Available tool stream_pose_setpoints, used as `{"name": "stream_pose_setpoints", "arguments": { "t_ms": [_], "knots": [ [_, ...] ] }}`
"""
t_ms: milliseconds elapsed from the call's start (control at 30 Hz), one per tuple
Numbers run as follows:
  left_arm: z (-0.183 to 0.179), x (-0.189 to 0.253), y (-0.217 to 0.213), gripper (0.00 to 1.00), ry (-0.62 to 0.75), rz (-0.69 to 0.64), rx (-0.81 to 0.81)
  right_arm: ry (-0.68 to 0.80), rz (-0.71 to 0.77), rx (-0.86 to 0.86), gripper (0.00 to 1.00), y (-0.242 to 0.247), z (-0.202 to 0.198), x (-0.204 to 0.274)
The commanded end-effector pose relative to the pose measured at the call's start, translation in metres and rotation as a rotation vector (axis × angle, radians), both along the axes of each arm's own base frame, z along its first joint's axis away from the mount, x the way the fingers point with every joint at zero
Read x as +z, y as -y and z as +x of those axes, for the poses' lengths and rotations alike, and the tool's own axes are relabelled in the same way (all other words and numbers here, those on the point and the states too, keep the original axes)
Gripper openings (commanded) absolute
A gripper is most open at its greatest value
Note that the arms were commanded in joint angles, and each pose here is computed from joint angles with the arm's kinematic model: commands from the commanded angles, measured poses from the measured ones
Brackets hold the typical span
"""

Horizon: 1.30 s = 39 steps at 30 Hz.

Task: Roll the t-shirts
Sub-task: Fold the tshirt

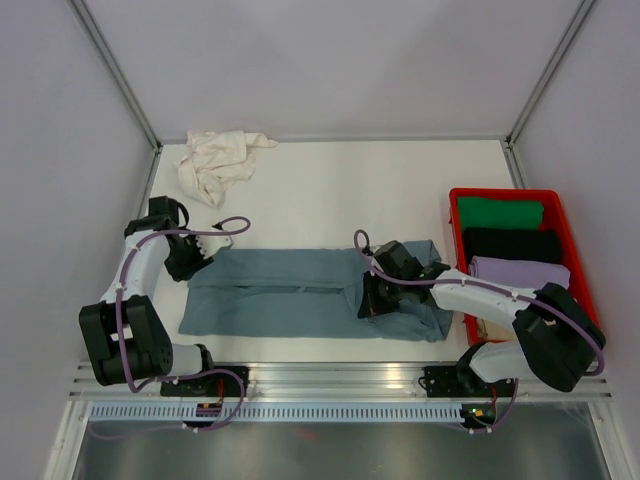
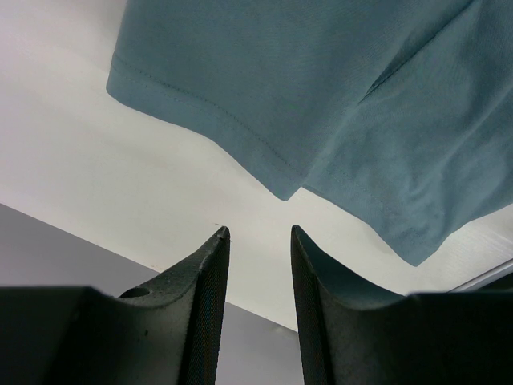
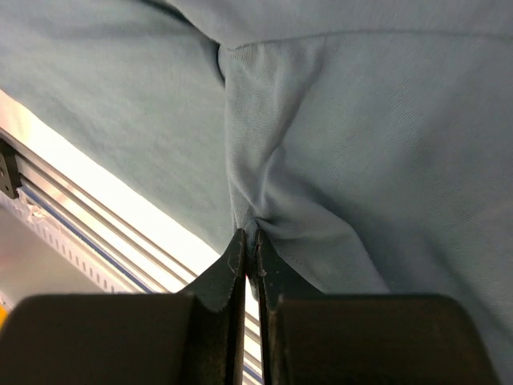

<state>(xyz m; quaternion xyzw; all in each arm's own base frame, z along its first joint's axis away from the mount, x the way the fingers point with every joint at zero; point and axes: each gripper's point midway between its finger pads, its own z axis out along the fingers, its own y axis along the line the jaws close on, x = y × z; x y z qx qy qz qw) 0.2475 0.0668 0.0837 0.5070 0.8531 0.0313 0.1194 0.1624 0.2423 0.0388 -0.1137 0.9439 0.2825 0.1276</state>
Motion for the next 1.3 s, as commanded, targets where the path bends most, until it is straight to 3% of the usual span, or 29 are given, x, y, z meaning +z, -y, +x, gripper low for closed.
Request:
{"name": "stream_pose_setpoints", "arguments": {
  "t_ms": [0, 200, 533, 833, 900, 933, 967, 1067, 1167, 1267],
  "knots": [
    [0.002, 0.002, 0.001, 0.42, 0.004, -0.016, 0.021, -0.001, 0.072, -0.025, 0.06, -0.014, -0.004, 0.013],
    [0.001, 0.000, 0.000, 0.43, -0.002, -0.017, 0.026, -0.023, 0.096, -0.001, 0.09, -0.027, -0.013, 0.012],
    [0.002, 0.001, -0.003, 0.43, -0.003, 0.003, 0.029, 0.010, 0.093, 0.054, 0.53, -0.039, -0.006, 0.018],
    [0.003, 0.005, -0.002, 0.42, 0.016, 0.002, 0.027, 0.208, 0.093, 0.095, 0.62, -0.042, 0.019, 0.074],
    [0.009, 0.012, -0.001, 0.42, 0.044, -0.012, 0.047, 0.240, 0.022, 0.026, 0.53, -0.029, 0.031, 0.074],
    [0.013, 0.015, 0.003, 0.42, 0.060, -0.035, 0.053, 0.246, -0.075, -0.057, 0.45, -0.006, 0.044, 0.066],
    [0.020, 0.026, 0.004, 0.42, 0.096, -0.050, 0.080, 0.235, -0.127, -0.111, 0.24, 0.009, 0.051, 0.060],
    [0.037, 0.047, 0.014, 0.42, 0.160, -0.128, 0.140, 0.185, -0.255, -0.305, 0.04, 0.065, 0.071, 0.039],
    [0.048, 0.053, 0.021, 0.42, 0.191, -0.187, 0.203, 0.169, -0.277, -0.460, 0.00, 0.103, 0.086, 0.025],
    [0.057, 0.032, 0.027, 0.42, 0.184, -0.228, 0.267, 0.150, -0.317, -0.550, 0.00, 0.128, 0.097, 0.009]
  ]
}}
